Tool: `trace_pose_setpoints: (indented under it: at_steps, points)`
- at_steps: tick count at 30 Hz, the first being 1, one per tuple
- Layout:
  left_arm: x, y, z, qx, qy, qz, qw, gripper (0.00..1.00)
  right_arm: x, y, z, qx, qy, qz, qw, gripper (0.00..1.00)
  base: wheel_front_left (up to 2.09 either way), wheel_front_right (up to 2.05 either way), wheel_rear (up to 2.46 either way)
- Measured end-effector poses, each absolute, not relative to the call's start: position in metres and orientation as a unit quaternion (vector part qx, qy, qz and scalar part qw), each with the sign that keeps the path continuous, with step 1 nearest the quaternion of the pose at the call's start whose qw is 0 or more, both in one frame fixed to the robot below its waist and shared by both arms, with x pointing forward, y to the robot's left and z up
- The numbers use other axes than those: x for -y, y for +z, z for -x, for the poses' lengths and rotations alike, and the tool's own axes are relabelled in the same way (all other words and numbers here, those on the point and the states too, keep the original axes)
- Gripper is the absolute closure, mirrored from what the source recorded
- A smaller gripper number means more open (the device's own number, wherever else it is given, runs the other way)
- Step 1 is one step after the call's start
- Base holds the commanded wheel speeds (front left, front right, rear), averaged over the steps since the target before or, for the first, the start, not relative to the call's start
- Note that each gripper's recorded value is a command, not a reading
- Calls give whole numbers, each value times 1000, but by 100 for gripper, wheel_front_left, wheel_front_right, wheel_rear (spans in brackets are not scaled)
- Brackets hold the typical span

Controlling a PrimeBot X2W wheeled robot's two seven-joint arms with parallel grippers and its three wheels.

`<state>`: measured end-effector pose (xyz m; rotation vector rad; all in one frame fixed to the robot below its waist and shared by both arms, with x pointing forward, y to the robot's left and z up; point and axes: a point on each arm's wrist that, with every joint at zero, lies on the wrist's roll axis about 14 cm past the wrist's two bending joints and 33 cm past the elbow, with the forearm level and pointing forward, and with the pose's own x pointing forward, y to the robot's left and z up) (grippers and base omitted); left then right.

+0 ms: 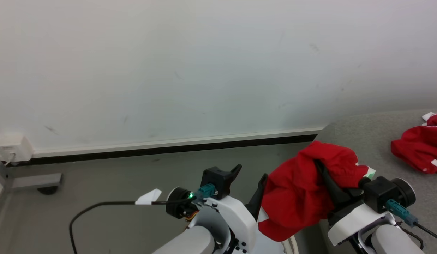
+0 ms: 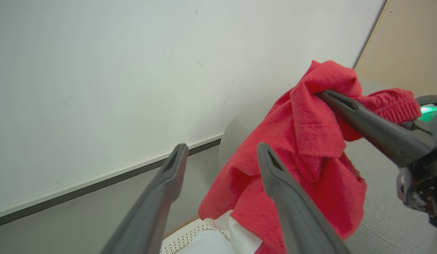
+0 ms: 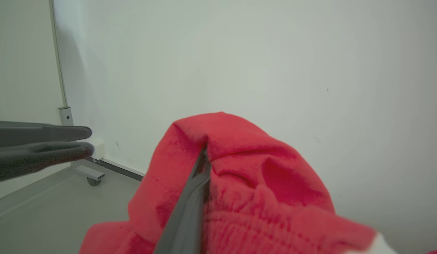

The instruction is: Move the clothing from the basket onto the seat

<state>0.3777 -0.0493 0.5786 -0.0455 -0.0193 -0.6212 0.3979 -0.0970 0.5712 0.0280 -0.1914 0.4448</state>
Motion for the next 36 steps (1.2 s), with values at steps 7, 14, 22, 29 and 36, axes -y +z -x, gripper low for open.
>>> trace_pose_setpoints:
  at_steps: [7, 14, 22, 29, 36]
  points:
    - [81, 573, -375, 2, -347, 26, 938, 0, 138, 570, -393, 93, 174, -2, 980, 100, 0, 0, 0]
    - [123, 570, -369, -3, -401, 31, 916, 0, 190, 574, -384, 97, 112, 9, 989, 100, 0, 0, 0]
    - [160, 557, -355, -23, -458, 39, 888, 0, 238, 567, -373, 84, 54, 19, 995, 100, 0, 0, 0]
    - [172, 552, -367, -27, -472, 39, 880, 0, 260, 565, -383, 80, 27, 9, 996, 100, 0, 0, 0]
    - [180, 543, -407, -23, -478, 29, 878, 0, 302, 591, -429, 107, -9, 27, 994, 100, 0, 0, 0]
